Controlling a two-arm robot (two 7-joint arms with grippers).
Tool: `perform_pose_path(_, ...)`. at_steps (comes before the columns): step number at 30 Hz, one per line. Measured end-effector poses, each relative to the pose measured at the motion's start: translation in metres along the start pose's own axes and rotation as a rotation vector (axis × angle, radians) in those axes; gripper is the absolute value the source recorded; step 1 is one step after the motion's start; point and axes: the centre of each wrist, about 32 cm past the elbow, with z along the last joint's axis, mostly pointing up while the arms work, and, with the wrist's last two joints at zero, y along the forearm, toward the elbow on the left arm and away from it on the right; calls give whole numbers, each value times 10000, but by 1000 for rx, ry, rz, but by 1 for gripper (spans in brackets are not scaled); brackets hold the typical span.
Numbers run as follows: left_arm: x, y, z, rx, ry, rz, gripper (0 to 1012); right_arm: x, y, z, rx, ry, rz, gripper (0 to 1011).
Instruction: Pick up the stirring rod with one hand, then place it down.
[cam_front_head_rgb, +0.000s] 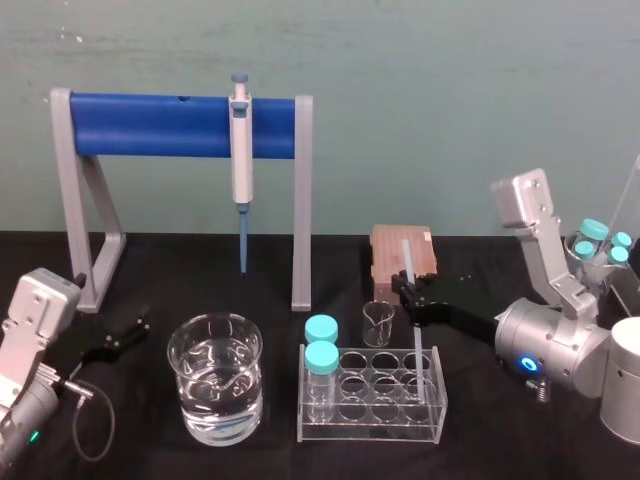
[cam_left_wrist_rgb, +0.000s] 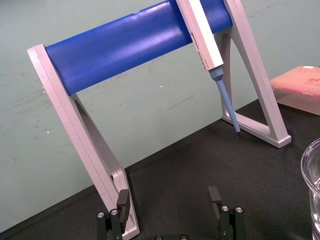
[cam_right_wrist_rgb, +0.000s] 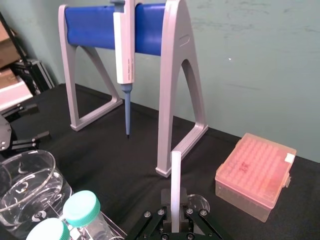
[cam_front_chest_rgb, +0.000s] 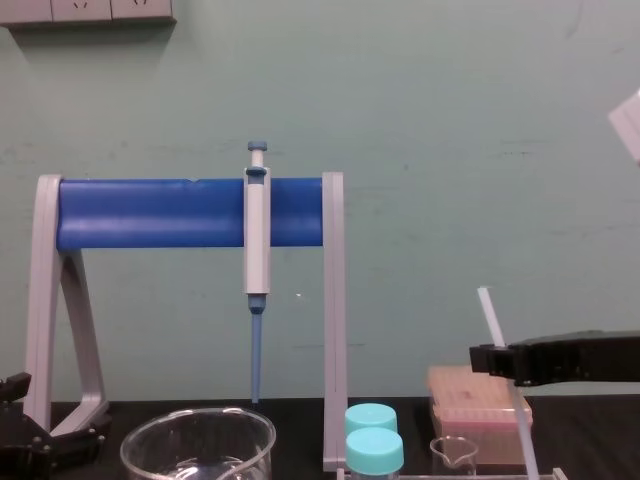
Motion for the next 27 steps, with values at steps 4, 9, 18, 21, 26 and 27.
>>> perform_pose_path(4, 0, 0, 0, 0, 0, 0, 1005, -6, -41, 4, 17, 14, -5, 79)
perform_pose_path(9, 0, 0, 0, 0, 0, 0, 1005, -19, -93, 37, 40, 16, -4, 79)
perform_pose_path(18, 0, 0, 0, 0, 0, 0, 1005, -50, -205, 144, 106, -1, 1, 79)
perform_pose_path(21, 0, 0, 0, 0, 0, 0, 1005, -51, -255, 199, 133, -15, 3, 79)
perform_pose_path(26, 0, 0, 0, 0, 0, 0, 1005, -56, -310, 277, 172, -36, 6, 79)
perform_pose_path(27, 0, 0, 0, 0, 0, 0, 1005, -57, -317, 287, 177, -39, 6, 79)
